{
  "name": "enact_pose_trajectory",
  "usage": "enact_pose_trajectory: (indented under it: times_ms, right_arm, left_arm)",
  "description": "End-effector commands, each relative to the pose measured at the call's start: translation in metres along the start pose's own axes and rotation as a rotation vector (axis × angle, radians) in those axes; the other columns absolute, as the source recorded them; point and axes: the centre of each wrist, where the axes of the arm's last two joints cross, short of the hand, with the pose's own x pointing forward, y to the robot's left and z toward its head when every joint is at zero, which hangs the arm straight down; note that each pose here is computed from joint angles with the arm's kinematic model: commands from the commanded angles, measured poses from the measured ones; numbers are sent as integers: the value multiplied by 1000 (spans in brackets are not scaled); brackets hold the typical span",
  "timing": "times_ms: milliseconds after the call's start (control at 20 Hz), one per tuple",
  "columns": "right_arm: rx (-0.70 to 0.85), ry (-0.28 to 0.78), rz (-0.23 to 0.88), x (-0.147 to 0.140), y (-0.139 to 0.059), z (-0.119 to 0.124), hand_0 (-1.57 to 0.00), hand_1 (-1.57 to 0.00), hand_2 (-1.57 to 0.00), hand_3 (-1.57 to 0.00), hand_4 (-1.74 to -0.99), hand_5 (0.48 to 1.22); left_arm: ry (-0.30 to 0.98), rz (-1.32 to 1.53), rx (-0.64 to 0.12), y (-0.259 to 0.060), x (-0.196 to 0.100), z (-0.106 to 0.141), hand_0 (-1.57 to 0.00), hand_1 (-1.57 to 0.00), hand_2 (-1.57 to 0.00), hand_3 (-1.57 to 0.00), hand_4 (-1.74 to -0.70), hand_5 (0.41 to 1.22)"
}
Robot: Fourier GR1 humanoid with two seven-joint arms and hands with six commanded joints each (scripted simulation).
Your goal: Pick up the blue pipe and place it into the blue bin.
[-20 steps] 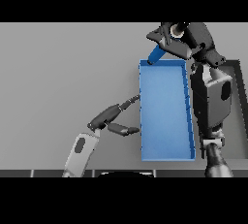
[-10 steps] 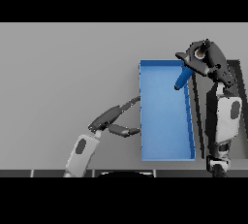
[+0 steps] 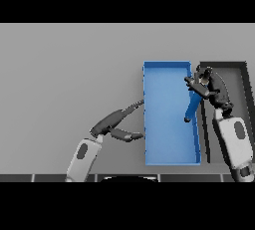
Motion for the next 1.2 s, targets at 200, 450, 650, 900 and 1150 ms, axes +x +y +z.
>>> enact_pose_trajectory:
  times_ms: [200, 450, 650, 900, 1150]
  right_arm:
    - [-85, 223, 20, -29, 8, -1, -1465, -1336, -1339, -788, -1678, 1221]
    - [-32, 391, 154, -29, 10, -2, -479, -437, -438, -258, -1275, 1186]
    - [49, 421, 323, -29, 13, -4, -196, -179, -179, -105, -1110, 979]
    - [83, 425, 419, -30, 20, -5, -63, -58, -58, -34, -1056, 817]
    - [81, 456, 451, -39, 19, -4, -20, -18, -18, -10, -1033, 696]
  left_arm:
    - [6, -16, 6, 0, -1, 1, 1, 1, 1, 1, -882, 421]
    - [1, -14, 14, 1, 1, 1, 1, 1, 1, 1, -878, 428]
    - [-6, -5, 7, -1, 3, 5, 1, 1, 1, 1, -886, 428]
    - [6, -7, 11, 0, 9, 1, 1, 1, 1, 1, -885, 427]
    - [0, -9, 17, 2, 6, 2, 1, 1, 1, 1, -888, 429]
